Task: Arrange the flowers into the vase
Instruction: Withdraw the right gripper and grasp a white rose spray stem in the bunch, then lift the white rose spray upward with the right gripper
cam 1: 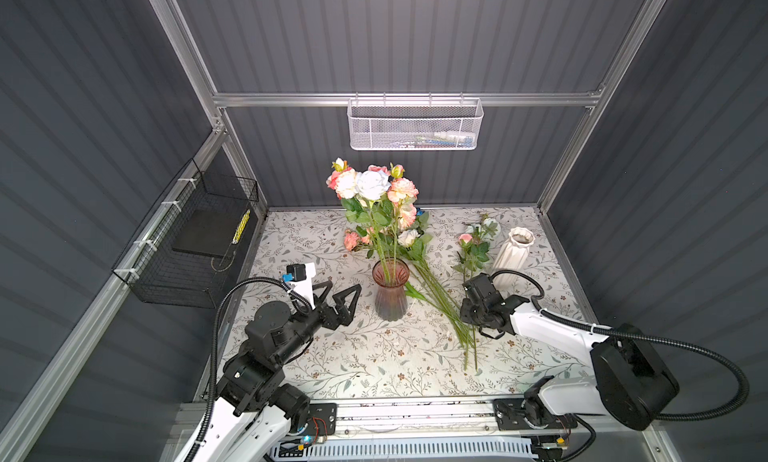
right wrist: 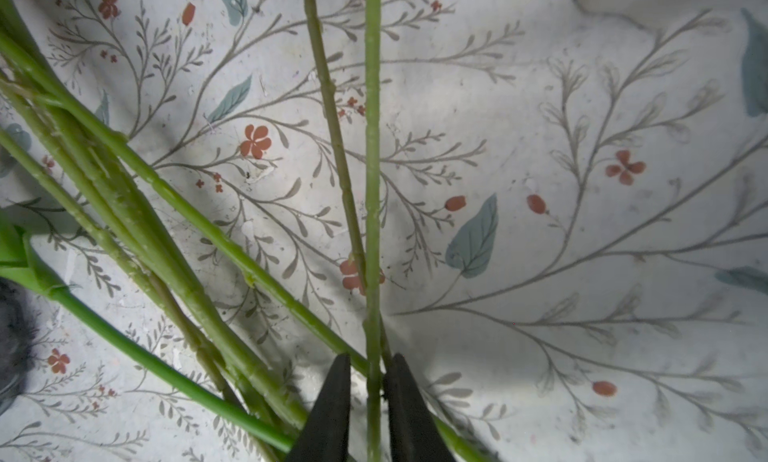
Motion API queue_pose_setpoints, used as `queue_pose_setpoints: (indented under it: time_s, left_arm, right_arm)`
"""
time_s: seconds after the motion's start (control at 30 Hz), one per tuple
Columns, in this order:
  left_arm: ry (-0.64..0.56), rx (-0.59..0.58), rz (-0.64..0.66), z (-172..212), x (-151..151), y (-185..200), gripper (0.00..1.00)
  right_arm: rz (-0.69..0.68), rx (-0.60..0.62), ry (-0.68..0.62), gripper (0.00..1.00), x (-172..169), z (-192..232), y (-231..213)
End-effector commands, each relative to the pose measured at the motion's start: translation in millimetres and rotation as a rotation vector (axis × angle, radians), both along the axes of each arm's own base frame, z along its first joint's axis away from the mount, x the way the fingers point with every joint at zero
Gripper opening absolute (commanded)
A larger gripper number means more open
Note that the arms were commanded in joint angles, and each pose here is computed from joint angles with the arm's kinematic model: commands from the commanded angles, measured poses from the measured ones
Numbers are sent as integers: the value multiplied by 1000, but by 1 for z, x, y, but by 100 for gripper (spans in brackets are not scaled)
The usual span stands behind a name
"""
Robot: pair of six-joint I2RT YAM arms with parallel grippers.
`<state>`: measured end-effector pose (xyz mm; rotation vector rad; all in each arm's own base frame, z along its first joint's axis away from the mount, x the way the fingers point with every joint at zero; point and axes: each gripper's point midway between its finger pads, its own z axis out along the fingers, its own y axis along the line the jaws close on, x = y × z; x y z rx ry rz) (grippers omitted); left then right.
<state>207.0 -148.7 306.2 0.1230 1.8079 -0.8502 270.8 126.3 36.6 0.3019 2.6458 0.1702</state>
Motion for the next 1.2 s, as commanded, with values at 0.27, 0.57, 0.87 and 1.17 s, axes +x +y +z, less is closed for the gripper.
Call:
queue_pose_setpoints:
  time_s: [0.27,0.57,0.87,1.17]
  left_arm:
    - [-6,-13,-10,2,-2,-1,100]
    - [-14,-21,-16,8,-2,-2,100]
    - [-25,-37,-26,16,-2,-5,100]
    - [-90,-55,-128,51,-16,-16,100]
  right_arm:
    - [1,-9,12,7,-1,-5,-2]
    - [50,54,-188,0,9,53,3]
    - [158,165,-476,0,7,148,20]
    - [222,198,-759,0,-18,239,36]
